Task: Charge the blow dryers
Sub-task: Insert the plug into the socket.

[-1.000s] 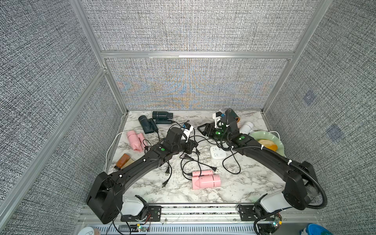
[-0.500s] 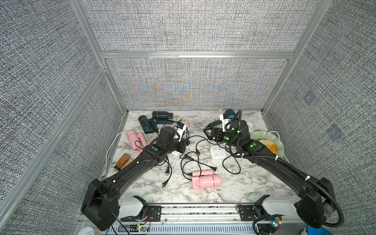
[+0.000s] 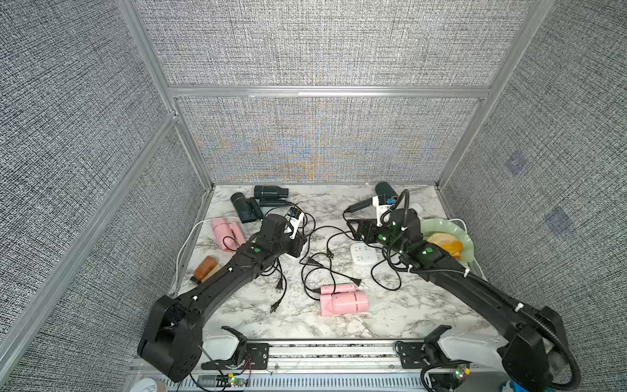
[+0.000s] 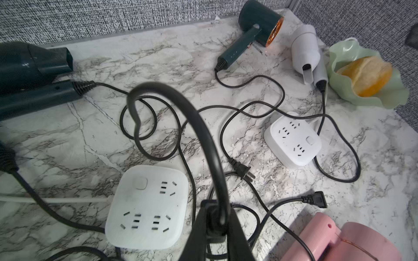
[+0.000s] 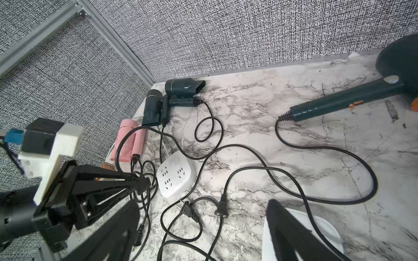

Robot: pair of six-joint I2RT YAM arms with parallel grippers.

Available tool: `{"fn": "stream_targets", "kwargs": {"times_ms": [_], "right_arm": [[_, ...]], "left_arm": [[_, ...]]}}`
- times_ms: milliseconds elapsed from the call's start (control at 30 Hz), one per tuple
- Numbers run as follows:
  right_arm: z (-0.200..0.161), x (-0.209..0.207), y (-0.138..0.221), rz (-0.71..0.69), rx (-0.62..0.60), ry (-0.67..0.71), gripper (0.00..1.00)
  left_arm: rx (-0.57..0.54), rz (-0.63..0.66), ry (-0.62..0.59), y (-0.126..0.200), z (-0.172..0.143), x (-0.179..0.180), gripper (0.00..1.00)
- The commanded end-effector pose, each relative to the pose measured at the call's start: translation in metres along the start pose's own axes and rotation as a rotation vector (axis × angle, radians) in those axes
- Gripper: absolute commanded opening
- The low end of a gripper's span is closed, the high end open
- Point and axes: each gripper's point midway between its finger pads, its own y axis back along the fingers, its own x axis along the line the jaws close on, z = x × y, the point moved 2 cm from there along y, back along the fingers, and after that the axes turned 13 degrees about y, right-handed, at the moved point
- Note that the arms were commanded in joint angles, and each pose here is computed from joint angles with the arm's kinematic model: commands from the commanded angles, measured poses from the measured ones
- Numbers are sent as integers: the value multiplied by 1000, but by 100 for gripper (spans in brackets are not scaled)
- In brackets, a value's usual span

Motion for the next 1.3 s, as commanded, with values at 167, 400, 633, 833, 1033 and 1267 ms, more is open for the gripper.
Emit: {"fn": "stream_targets", "kwargs": {"times_ms": [167, 400, 633, 833, 1033, 1267], "right_arm": [[-3, 8, 13, 63, -52, 67, 90], [-15, 12, 10, 102, -26, 42, 90], [-22, 12, 6, 112, -4, 39, 90], [-25, 14, 3, 128, 3, 27, 90], [-24, 17, -2, 146, 1, 7, 90], [-22, 21, -8, 151, 13, 1, 90]], "left_arm": [[-26, 29, -66, -12, 1, 14, 7], [-18, 49, -53, -19, -3, 34, 7], [-17, 21, -54, -30, -3, 43, 7], [-19, 7, -57, -37, -4, 51, 8], [-41, -32, -51, -40, -1, 53, 8], [-36, -52, -36, -46, -8, 61, 8]]}}
